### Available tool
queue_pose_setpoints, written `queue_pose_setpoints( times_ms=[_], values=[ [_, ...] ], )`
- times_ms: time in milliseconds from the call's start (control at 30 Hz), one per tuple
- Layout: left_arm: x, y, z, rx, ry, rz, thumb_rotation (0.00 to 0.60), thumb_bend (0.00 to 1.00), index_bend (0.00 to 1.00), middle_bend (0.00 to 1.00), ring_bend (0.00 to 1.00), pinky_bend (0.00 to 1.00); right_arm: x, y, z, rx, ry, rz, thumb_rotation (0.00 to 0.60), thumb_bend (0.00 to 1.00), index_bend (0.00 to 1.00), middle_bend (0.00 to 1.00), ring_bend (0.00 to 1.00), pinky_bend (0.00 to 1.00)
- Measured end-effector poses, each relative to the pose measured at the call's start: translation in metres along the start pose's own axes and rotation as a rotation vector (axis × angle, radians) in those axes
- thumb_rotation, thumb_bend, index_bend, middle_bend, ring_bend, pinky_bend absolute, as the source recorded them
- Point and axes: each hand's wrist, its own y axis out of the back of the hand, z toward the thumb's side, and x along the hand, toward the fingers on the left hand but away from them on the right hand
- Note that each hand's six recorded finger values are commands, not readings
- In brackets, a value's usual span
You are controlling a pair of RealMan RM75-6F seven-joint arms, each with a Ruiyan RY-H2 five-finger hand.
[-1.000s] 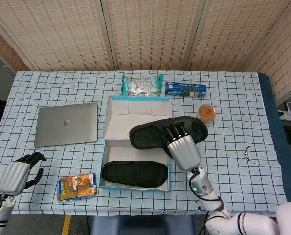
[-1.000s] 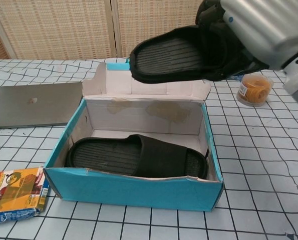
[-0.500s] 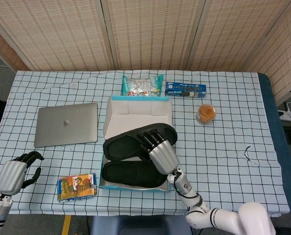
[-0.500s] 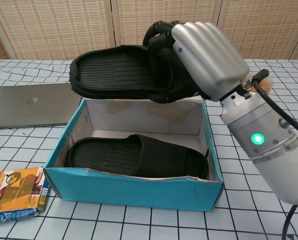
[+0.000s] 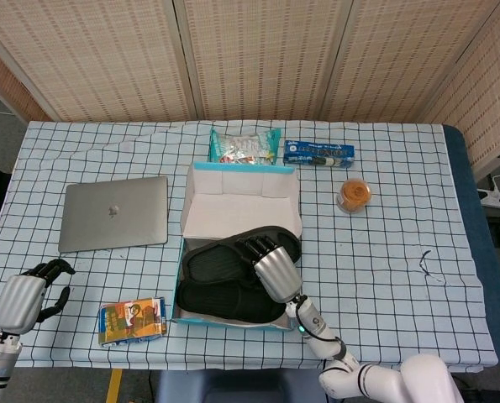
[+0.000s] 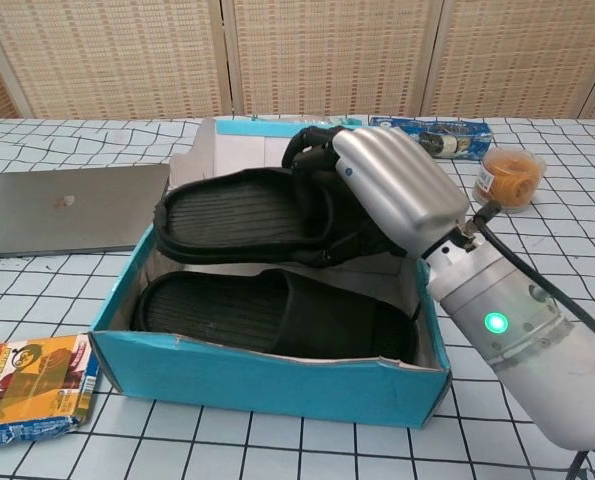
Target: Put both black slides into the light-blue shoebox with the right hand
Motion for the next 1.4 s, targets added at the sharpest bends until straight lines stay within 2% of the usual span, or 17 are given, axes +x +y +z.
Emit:
queue_pose_setpoints(
  times_ms=[367, 633, 867, 1400],
  values=[
    [0.000, -0.001, 0.001, 0.006, -0.004, -0.004, 0.600, 0.46, 0.39, 0.32, 0.38, 0.60, 0.009, -0.015, -0.014, -0.001, -0.034, 0.052, 0.600, 0.11, 0.67, 0.69, 0.67, 0.67],
    [0.000, -0.002, 0.000, 0.010, -0.001, -0.012, 0.600, 0.46, 0.39, 0.32, 0.38, 0.60, -0.006, -0.014, -0.010, 0.002, -0.054, 0.018, 0.600, 0.12, 0.68, 0.69, 0.67, 0.67],
    [0.000, -0.003, 0.000, 0.008, -0.001, -0.016, 0.600, 0.46, 0.39, 0.32, 0.38, 0.60, -0.022, -0.008, 0.005, 0.023, -0.067, -0.006, 0.600, 0.12, 0.68, 0.69, 0.67, 0.67],
    [0.000, -0.004, 0.001, 0.000, -0.004, -0.022, 0.600, 0.46, 0.39, 0.32, 0.38, 0.60, -0.042, -0.018, 0.049, 0.100, -0.064, 0.061, 0.600, 0.12, 0.68, 0.69, 0.67, 0.67]
  ],
)
